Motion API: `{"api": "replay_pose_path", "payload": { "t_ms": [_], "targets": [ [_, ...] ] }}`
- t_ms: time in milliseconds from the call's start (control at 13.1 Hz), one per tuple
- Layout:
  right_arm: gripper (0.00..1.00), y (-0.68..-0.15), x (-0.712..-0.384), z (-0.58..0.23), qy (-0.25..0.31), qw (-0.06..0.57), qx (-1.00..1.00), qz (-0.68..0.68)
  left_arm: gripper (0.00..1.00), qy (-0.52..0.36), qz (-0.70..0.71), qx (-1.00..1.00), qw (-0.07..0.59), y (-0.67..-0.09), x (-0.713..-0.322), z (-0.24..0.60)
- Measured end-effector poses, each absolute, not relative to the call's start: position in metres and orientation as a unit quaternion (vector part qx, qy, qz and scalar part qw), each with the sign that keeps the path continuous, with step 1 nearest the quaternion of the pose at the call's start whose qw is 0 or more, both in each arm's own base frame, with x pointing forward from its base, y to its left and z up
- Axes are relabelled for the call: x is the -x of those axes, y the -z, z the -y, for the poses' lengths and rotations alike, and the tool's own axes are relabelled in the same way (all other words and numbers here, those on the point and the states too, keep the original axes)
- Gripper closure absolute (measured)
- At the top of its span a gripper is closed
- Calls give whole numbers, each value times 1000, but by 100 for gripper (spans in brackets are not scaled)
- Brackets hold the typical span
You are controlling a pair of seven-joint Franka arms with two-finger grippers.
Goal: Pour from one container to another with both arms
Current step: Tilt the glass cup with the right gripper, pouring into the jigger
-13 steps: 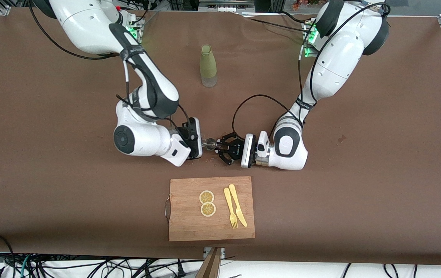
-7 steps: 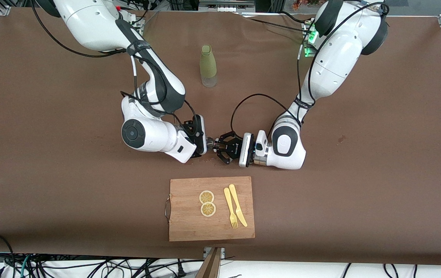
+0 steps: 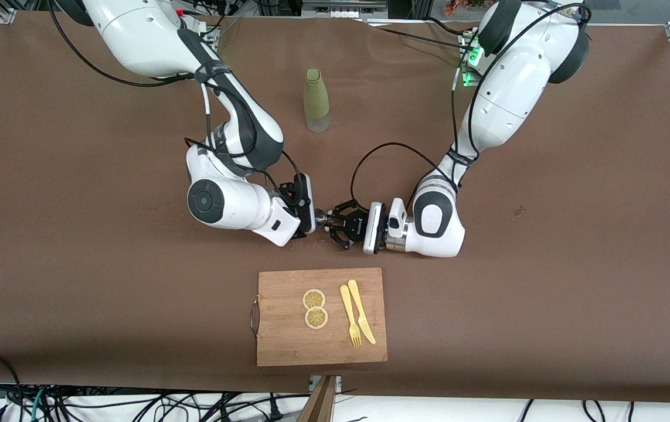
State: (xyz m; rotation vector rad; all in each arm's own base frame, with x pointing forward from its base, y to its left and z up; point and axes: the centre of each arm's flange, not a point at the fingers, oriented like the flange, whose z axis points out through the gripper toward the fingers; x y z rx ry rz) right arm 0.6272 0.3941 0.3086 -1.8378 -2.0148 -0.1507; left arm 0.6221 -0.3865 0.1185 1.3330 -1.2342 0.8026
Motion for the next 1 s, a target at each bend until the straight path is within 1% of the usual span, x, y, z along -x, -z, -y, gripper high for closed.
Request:
{"api": "replay_pose_path", "payload": {
  "t_ms": [536,766,995],
  "targets": [
    [88,-308,-627,-394,48,197,674,710,79,-338,520,-563,546,-118,-622,386],
    [88,-311,-632,-393,63,192,681,704,79,-338,520,-563,546,-117,-622,386],
    [88,-314,-636,-391,79,209,691,687,79,-338,520,-563,545,-117,-622,386]
  ]
}}
